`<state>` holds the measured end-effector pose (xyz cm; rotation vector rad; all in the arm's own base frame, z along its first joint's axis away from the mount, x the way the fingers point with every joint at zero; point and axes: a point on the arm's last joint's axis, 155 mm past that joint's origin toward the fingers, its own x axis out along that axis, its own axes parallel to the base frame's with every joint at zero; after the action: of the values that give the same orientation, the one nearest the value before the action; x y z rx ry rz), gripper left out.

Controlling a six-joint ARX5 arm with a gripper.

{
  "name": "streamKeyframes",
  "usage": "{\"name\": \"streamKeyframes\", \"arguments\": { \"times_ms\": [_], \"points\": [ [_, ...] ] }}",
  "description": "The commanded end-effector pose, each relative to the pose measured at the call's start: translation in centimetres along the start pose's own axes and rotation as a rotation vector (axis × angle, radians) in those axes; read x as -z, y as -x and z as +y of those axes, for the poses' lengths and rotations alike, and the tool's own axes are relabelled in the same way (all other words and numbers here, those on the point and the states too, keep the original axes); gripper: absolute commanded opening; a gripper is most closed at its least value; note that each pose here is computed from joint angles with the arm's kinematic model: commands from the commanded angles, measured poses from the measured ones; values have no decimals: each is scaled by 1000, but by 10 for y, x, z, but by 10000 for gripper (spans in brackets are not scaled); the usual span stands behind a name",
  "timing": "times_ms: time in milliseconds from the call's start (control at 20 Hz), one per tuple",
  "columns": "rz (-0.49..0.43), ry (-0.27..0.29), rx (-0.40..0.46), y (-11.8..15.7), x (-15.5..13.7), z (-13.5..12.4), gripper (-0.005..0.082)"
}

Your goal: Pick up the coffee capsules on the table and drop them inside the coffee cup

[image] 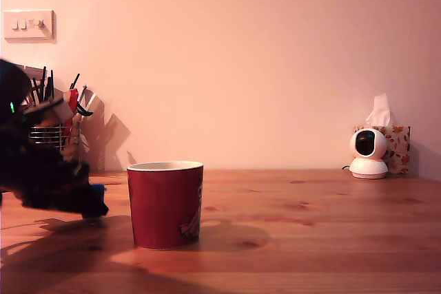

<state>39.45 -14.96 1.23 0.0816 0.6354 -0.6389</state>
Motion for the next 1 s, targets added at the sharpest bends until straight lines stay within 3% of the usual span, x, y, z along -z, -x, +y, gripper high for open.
{"name": "streamKeyframes", "arguments": {
  "times_ms": [0,400,650,950],
  "points": [
    [-17,-16,15,9,-11,-6,177],
    [1,-14,56,43,-28,-26,178],
    [20,-87,107,62,-31,-48,178],
    [-20,-143,178,73,-46,-79,178]
  ]
}}
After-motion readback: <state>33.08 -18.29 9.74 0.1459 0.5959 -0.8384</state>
